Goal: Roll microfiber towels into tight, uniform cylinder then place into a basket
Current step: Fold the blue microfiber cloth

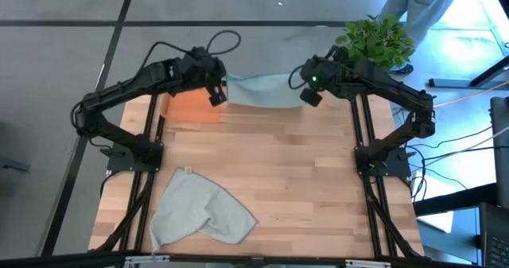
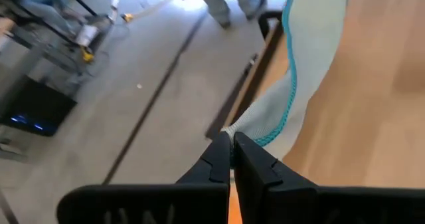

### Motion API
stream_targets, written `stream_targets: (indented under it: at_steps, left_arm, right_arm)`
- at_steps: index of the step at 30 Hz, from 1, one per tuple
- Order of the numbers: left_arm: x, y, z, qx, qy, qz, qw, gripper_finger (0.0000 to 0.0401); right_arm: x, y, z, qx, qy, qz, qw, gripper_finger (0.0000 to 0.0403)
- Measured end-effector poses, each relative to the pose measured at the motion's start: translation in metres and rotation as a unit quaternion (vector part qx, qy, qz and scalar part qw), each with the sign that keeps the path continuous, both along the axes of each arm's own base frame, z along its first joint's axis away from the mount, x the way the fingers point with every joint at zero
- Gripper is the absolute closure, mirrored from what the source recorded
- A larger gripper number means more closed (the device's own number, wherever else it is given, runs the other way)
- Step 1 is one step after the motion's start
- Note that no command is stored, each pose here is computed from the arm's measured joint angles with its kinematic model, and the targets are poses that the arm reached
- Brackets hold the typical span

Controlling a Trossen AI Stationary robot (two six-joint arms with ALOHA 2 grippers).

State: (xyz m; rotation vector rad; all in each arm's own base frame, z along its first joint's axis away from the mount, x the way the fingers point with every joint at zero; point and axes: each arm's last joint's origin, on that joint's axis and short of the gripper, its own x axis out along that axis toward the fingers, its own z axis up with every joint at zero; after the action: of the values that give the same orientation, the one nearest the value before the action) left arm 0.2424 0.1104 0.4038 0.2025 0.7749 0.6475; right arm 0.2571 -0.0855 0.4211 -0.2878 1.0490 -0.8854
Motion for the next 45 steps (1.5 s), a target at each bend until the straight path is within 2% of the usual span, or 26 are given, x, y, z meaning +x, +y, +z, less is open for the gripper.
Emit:
stream_targets:
  at_steps: [4, 8, 12, 18, 24, 30, 37, 42, 45]
  left_arm:
    - [0.000, -0.012, -0.006, -0.031, 0.021, -0.005, 0.999, 0.0401]
    - [0.002, -0.024, -0.015, -0.071, 0.030, -0.021, 0.997, 0.0401]
    - [0.007, -0.037, -0.031, -0.100, 0.049, -0.043, 0.993, 0.0401]
    - [0.012, -0.056, -0.069, -0.131, 0.088, -0.049, 0.986, 0.0401]
    - [0.010, -0.075, -0.108, -0.171, 0.118, -0.028, 0.978, 0.0401]
    - [0.007, -0.094, -0.138, -0.201, 0.127, -0.007, 0.971, 0.0401]
    - [0.002, -0.119, -0.164, -0.285, 0.132, -0.018, 0.949, 0.0401]
    - [-0.005, -0.133, -0.178, -0.318, 0.140, 0.009, 0.938, 0.0401]
    - [-0.008, -0.142, -0.181, -0.343, 0.146, 0.005, 0.928, 0.0401]
  right_arm:
    - [0.000, 0.016, -0.014, 0.029, 0.015, -0.005, 0.999, 0.0403]
    - [0.005, 0.030, -0.040, 0.052, 0.044, -0.002, 0.998, 0.0403]
    - [0.010, 0.046, -0.071, 0.070, 0.069, 0.007, 0.995, 0.0403]
    - [0.009, 0.069, -0.112, 0.084, 0.094, 0.005, 0.992, 0.0403]
    - [0.013, 0.093, -0.157, 0.150, 0.082, 0.045, 0.984, 0.0402]
    - [0.014, 0.114, -0.194, 0.231, 0.056, 0.095, 0.967, 0.0402]
    - [0.008, 0.134, -0.211, 0.277, 0.046, 0.103, 0.954, 0.0402]
    - [0.008, 0.150, -0.211, 0.306, 0.034, 0.120, 0.944, 0.0402]
    - [0.008, 0.158, -0.211, 0.322, 0.025, 0.135, 0.937, 0.0402]
